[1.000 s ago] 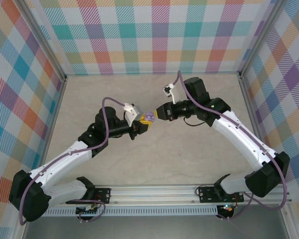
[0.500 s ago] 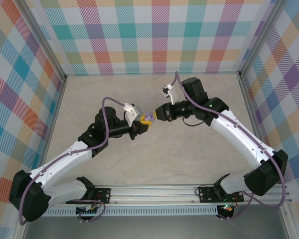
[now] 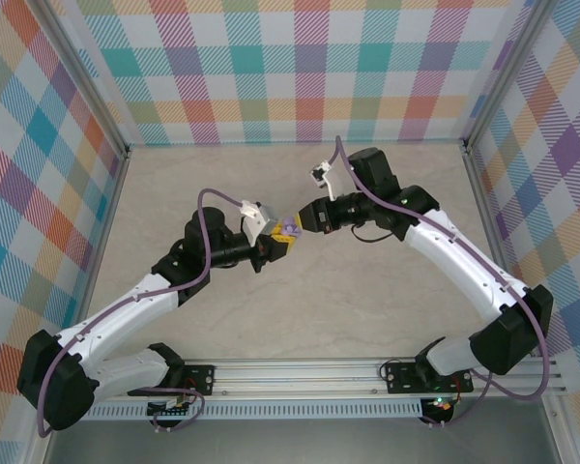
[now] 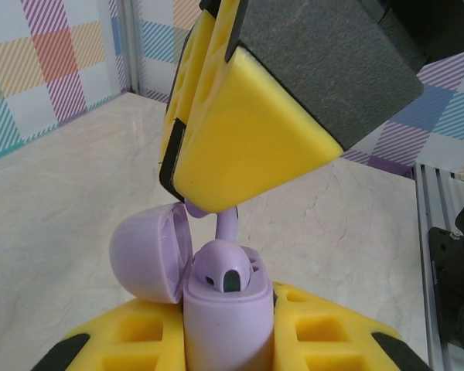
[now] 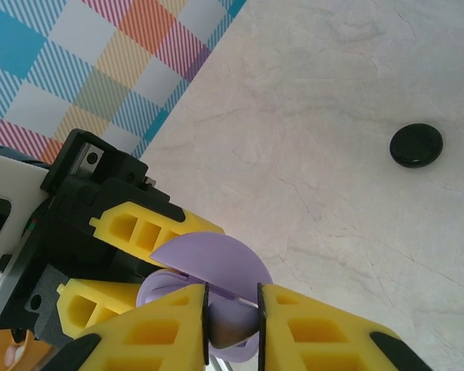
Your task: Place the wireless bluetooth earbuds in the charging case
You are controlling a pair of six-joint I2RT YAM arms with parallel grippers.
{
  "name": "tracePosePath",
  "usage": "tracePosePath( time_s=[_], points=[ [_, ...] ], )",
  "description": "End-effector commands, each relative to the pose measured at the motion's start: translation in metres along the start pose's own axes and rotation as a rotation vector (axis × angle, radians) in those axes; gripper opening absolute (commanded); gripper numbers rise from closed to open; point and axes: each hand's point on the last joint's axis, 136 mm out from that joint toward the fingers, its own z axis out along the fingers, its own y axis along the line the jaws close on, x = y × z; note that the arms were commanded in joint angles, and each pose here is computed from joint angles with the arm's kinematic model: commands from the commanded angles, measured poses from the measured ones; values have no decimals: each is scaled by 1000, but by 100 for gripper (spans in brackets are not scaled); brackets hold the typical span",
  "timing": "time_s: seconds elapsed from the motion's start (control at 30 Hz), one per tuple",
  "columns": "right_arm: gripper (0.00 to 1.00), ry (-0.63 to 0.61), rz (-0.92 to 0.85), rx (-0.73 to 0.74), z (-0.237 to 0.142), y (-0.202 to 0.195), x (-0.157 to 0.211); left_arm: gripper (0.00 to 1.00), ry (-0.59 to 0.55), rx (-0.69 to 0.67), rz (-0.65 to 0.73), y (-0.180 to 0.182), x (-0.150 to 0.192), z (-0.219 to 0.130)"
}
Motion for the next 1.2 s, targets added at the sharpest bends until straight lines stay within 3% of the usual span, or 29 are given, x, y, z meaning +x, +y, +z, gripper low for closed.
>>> tracePosePath(
  time_s=[0.0, 0.57, 1.17],
  points=[
    [20, 27, -13, -18, 3, 7, 4, 21, -122, 6, 46, -7, -38, -6],
    [13, 14, 34, -39, 5, 10, 0, 21, -163, -28, 14, 0, -37, -6],
    [14, 11, 33, -83, -2, 23, -2, 20, -153, -82, 16, 9, -31, -7]
  ],
)
